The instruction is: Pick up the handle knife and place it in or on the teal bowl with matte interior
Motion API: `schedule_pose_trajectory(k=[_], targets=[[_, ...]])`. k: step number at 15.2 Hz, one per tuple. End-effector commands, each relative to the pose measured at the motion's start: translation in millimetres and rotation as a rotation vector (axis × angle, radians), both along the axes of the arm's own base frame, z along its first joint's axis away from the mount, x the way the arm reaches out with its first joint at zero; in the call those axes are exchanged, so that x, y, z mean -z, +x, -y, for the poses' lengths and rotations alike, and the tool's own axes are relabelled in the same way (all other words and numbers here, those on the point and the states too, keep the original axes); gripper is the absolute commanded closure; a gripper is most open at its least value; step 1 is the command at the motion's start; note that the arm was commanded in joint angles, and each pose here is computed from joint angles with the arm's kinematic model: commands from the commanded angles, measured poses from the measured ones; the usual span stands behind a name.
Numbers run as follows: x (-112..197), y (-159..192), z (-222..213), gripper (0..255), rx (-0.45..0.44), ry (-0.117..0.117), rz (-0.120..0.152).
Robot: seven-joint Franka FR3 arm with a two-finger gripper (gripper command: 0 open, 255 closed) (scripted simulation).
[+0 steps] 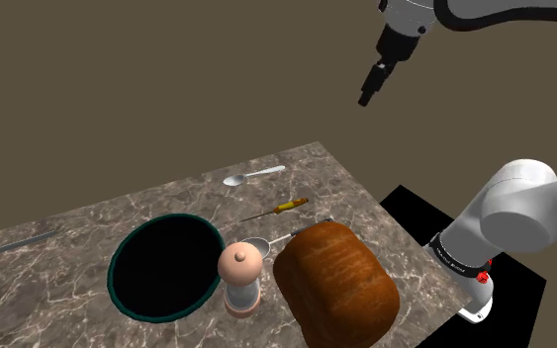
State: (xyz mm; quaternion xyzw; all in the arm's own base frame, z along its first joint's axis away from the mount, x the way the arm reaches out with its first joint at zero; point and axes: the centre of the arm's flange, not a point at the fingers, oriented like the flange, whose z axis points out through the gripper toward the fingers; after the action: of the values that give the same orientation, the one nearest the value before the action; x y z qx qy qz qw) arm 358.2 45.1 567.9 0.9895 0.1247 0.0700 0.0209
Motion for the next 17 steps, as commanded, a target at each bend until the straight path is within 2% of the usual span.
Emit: schedule_pose_trajectory(k=[1, 9, 17], targets=[[17, 6, -22, 0, -0.062, -0.001, 0.0], [75, 24, -104, 0, -0.303, -0.008, 0.001], [134, 21, -187, 0, -0.544, -0.014, 0.001]])
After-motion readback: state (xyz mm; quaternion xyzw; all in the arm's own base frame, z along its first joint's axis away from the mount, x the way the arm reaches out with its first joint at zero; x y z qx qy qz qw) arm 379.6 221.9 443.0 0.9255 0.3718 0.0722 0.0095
